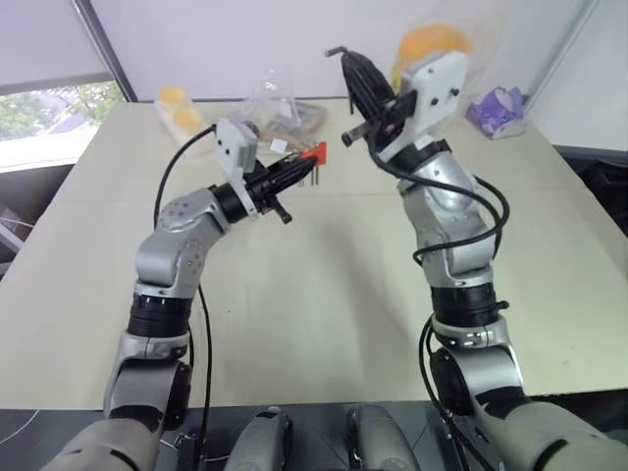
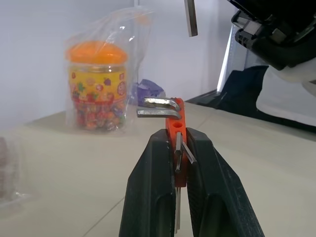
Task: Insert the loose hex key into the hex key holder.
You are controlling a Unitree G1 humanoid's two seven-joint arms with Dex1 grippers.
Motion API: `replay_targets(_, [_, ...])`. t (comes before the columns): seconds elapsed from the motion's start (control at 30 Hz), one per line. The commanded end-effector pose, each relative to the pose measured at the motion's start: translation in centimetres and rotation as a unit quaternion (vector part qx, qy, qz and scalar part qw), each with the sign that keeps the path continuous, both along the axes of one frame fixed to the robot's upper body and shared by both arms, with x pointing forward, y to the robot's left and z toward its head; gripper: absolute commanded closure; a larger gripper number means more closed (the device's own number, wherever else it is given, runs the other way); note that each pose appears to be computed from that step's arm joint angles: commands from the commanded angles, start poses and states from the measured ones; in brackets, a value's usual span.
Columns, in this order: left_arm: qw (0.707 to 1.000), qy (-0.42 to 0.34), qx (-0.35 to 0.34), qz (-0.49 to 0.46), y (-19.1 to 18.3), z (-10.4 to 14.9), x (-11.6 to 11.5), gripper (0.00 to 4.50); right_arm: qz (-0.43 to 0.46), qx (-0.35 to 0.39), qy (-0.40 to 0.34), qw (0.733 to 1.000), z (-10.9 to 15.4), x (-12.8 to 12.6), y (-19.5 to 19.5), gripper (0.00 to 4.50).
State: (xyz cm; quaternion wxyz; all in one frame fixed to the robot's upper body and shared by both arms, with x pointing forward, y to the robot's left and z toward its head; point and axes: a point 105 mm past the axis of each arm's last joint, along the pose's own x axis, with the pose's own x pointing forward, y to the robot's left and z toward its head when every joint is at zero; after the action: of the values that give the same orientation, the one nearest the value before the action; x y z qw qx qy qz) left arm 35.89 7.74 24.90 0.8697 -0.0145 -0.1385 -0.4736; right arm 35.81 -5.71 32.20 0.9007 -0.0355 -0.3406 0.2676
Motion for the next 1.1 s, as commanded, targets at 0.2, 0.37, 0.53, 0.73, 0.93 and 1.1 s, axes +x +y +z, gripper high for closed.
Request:
replay_targets(0.2, [0.999,-0.029,-0.007,-0.011,-0.4,1.7,-0.6,4.5,0.007,0.013,-0.038,0.999,-0.1,-1.5,1.7,4.43])
replay_targets(0.37, [1.0,-0.028,-0.005,-0.013,-0.5,1.7,-0.8,4.5,0.015,0.009,-0.039,0.999,-0.6,-1.9,2.4,4.43])
replay_targets(0.53, [0.999,-0.029,-0.007,-0.014,-0.6,1.8,-0.8,4.5,0.015,0.007,-0.038,0.999,-0.8,-1.7,2.6,4.43])
replay_targets(0.73, [0.999,-0.029,-0.008,-0.016,-0.8,1.8,-0.9,4.5,0.014,0.006,-0.039,0.999,-0.7,-1.6,2.6,4.43])
replay_targets(0.93, [0.999,-0.03,-0.01,-0.017,-0.9,1.9,-1.0,4.5,0.014,0.002,-0.036,0.999,-0.9,-1.5,2.5,4.43])
replay_targets(1.1, [0.999,-0.03,-0.01,-0.016,-1.0,1.9,-1.0,4.5,0.013,-0.001,-0.034,0.999,-1.1,-1.4,2.6,4.43])
